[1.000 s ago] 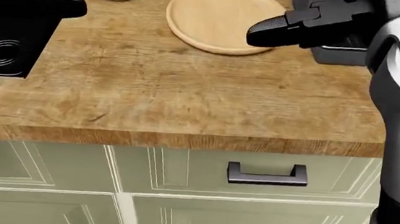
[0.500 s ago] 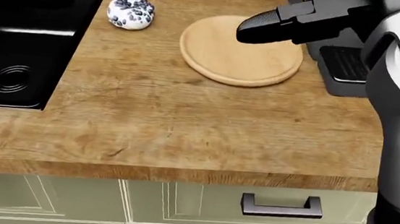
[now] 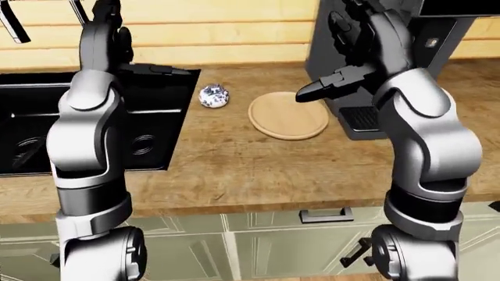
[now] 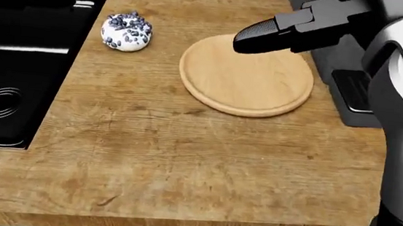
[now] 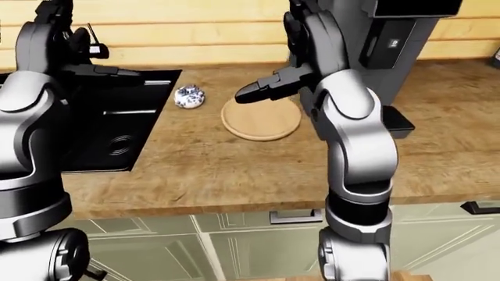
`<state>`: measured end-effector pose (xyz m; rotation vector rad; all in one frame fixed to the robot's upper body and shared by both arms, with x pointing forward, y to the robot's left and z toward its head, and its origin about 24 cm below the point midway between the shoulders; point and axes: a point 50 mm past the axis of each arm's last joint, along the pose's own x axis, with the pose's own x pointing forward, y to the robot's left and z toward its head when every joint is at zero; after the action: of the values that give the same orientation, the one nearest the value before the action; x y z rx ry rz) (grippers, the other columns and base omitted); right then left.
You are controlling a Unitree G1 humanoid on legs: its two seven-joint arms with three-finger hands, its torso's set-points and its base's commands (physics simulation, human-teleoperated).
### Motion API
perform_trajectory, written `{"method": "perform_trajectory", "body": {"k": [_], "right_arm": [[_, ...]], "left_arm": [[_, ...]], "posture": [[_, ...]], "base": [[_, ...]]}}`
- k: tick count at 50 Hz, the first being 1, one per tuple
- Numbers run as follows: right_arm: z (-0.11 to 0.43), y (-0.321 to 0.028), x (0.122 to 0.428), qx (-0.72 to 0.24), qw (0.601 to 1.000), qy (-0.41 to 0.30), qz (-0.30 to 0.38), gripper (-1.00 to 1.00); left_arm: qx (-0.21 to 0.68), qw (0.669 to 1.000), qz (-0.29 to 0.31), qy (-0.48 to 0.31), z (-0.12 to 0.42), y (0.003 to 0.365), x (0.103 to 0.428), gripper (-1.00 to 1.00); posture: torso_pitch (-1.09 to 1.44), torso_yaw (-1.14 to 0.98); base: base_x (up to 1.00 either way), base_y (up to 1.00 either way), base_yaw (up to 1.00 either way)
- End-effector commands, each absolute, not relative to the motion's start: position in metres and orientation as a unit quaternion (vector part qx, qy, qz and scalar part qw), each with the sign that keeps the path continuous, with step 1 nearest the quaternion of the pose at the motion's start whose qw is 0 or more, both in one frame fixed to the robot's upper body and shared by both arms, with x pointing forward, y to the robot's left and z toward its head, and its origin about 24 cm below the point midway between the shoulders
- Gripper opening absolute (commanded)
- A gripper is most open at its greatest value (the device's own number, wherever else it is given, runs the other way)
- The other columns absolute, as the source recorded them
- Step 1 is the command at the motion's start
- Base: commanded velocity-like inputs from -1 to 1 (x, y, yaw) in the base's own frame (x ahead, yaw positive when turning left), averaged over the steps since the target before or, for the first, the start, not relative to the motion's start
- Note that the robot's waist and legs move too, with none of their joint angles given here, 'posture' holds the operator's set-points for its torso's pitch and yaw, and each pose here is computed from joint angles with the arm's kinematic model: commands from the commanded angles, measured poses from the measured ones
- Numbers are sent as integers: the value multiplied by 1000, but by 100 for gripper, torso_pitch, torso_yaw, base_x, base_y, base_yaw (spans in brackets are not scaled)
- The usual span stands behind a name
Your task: Place the pastries on the plates.
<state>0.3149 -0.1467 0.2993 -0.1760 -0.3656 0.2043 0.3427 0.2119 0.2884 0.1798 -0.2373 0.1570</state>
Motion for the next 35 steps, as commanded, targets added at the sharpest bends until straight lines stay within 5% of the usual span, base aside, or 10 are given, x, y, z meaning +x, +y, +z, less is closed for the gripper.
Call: {"method": "perform_trajectory", "body": {"k": [1,25,35], "right_arm": [[313,-148,309,-90,967,-217,95,100],[312,-148,307,-88,967,-219,97,100],[311,-145,308,-89,967,-218,101,100]], "left_arm": [[92,979,76,-164,308,209,337,100],[87,982,68,-151,306,208,341,100],[117,981,28,-152,330,200,374,100]], "posture": [[0,0],[0,0],[0,0]], "base": [[21,0,0],[4,0,0],[0,0,0]]}}
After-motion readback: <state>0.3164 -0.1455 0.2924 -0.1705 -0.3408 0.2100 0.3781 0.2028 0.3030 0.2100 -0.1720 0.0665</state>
